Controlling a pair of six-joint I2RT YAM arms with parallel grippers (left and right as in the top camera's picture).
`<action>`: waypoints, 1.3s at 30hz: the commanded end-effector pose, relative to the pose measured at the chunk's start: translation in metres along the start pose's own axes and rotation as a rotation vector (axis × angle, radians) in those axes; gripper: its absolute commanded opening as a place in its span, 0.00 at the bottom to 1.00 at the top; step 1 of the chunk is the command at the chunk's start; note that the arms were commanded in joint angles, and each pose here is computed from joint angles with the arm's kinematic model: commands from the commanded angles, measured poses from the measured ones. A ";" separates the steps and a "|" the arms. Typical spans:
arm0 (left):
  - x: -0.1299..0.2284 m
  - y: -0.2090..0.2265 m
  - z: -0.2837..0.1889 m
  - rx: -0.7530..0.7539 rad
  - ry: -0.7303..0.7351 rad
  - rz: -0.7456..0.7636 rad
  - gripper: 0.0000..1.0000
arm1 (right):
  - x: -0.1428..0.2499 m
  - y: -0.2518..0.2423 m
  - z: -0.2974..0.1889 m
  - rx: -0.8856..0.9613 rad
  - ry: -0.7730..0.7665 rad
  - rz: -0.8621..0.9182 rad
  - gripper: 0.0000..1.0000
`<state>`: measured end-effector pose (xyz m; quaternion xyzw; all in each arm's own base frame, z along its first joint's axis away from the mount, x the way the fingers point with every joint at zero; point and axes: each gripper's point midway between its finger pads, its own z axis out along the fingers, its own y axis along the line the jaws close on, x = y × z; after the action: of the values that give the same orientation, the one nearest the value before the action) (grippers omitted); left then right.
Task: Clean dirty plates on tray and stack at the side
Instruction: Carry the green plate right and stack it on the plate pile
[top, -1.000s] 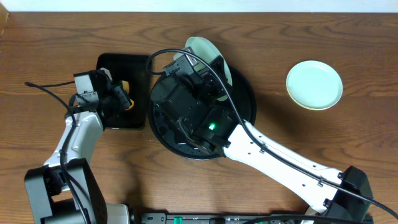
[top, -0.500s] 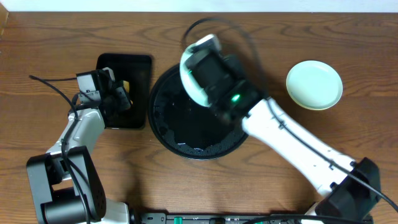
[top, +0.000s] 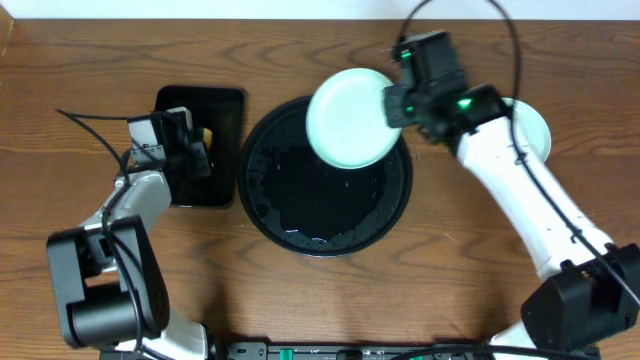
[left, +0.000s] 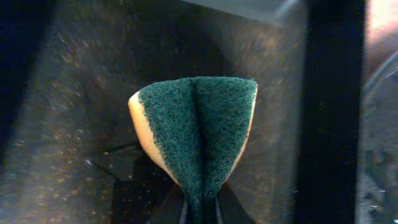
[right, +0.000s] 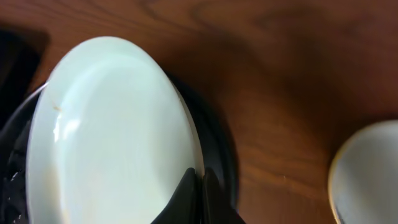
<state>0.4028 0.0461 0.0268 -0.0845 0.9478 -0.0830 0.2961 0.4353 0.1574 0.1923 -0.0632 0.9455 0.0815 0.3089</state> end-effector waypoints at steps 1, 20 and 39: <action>0.002 0.003 0.006 -0.009 0.010 0.019 0.09 | -0.007 -0.043 -0.005 -0.002 0.010 0.147 0.01; -0.001 0.004 0.007 -0.010 -0.002 0.018 0.14 | 0.051 -0.286 -0.060 0.328 0.071 0.524 0.05; -0.039 -0.001 -0.008 -0.005 -0.147 0.051 0.82 | 0.032 -0.161 -0.046 -0.255 0.098 0.299 0.92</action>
<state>0.4227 0.0501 0.0355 -0.0686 0.9347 -0.0741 0.3408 0.4090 -0.0480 0.1797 0.0952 0.9484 0.1954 0.2309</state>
